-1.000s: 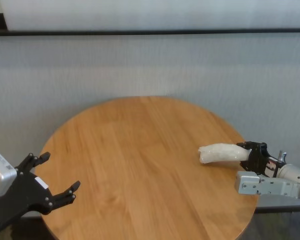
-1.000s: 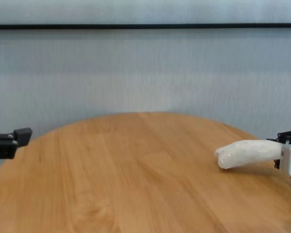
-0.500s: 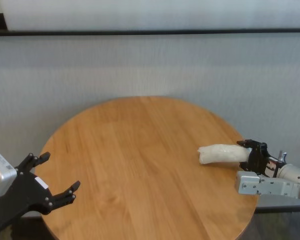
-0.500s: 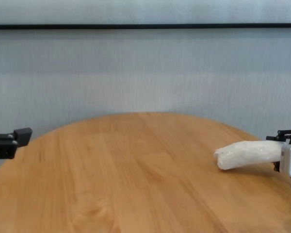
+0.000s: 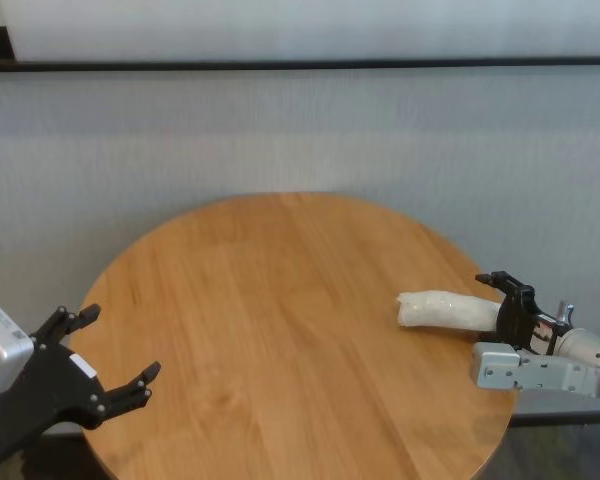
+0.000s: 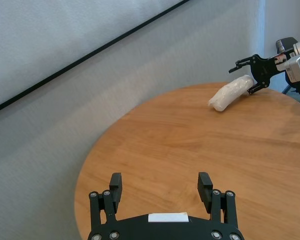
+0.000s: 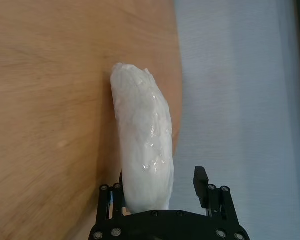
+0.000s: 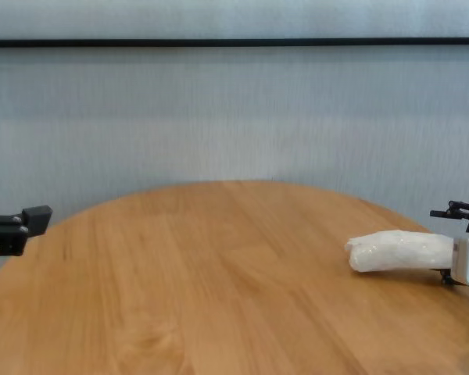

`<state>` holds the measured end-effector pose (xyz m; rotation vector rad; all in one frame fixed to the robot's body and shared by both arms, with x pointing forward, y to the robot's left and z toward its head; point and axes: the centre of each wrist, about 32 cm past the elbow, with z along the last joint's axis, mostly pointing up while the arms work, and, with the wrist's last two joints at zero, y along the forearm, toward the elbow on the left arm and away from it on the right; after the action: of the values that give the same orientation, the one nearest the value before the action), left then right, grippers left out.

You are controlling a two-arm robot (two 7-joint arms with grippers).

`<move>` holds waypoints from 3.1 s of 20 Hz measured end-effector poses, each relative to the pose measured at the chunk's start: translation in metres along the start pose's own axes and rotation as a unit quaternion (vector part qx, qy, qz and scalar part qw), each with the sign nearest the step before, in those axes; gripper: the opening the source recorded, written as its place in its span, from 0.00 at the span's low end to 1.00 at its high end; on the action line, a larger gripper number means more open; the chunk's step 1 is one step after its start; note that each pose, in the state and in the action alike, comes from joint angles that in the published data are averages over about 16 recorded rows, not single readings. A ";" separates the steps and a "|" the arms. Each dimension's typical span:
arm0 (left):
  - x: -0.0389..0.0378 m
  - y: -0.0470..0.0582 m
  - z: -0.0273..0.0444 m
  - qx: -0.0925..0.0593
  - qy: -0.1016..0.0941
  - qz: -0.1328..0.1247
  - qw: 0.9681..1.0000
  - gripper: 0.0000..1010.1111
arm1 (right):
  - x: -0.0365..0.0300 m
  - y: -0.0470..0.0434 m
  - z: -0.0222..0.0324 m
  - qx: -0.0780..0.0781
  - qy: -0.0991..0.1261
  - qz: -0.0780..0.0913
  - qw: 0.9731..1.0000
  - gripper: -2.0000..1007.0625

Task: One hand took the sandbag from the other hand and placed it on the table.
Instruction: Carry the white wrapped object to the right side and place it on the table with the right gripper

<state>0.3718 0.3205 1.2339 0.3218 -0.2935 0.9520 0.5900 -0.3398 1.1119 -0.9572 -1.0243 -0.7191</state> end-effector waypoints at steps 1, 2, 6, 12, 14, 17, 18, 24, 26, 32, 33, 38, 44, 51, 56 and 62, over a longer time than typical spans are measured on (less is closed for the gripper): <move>0.0000 0.000 0.0000 0.000 0.000 0.000 1.000 0.99 | 0.0000 0.0000 0.0000 0.000 0.000 0.000 1.000 0.75; 0.0000 0.000 0.0000 0.000 0.000 0.000 1.000 0.99 | 0.0001 0.0000 0.0000 0.000 0.000 0.000 1.000 0.78; 0.0000 0.000 0.0000 0.000 0.000 0.000 1.000 0.99 | 0.0002 0.0000 0.0000 0.000 0.000 -0.001 1.000 0.88; 0.0000 0.000 0.0000 0.000 0.000 0.000 1.000 0.99 | 0.0003 0.0000 0.0000 0.000 0.000 -0.001 1.000 0.97; 0.0000 0.000 0.0000 0.000 0.000 0.000 1.000 0.99 | 0.0003 0.0000 0.0000 0.000 0.000 -0.001 1.000 0.98; 0.0000 0.000 0.0000 0.000 0.000 0.000 1.000 0.99 | 0.0003 0.0000 0.0000 0.000 0.000 -0.001 1.000 0.99; 0.0000 0.000 0.0000 0.000 0.000 0.000 1.000 0.99 | 0.0003 0.0000 0.0000 0.000 0.000 -0.001 1.000 0.99; 0.0000 0.000 0.0000 0.000 0.000 0.000 1.000 0.99 | 0.0007 -0.0009 0.0009 0.002 -0.001 0.000 1.000 0.99; 0.0000 0.000 0.0000 0.000 0.000 0.000 1.000 0.99 | 0.0014 -0.0016 0.0017 0.004 -0.001 0.000 1.000 0.99; 0.0000 0.000 0.0000 0.000 0.000 0.000 1.000 0.99 | 0.0049 -0.0051 0.0051 0.011 -0.002 -0.001 1.000 0.99; 0.0000 0.000 0.0000 0.000 0.000 0.000 1.000 0.99 | 0.0057 -0.0059 0.0057 0.012 -0.002 -0.001 1.000 0.99; 0.0000 0.000 0.0000 0.000 0.000 0.000 1.000 0.99 | 0.0100 -0.0104 0.0082 0.018 -0.001 -0.003 1.000 0.99; 0.0000 0.000 0.0000 0.000 0.000 0.000 1.000 0.99 | 0.0149 -0.0152 0.0082 0.019 0.001 -0.006 1.000 0.99; 0.0000 0.000 0.0000 0.000 0.000 0.000 1.000 0.99 | 0.0218 -0.0203 0.0060 0.015 -0.001 -0.013 1.000 0.99; 0.0000 0.000 0.0000 0.000 0.000 0.000 1.000 0.99 | 0.0276 -0.0233 0.0043 0.011 -0.004 -0.020 1.000 0.99; 0.0000 0.000 0.0000 0.000 0.000 0.000 1.000 0.99 | 0.0346 -0.0256 0.0034 0.008 -0.008 -0.029 1.000 0.99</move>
<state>0.3718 0.3205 1.2339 0.3218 -0.2935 0.9520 0.5795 -0.3495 1.1526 -0.9246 -1.0736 -0.7511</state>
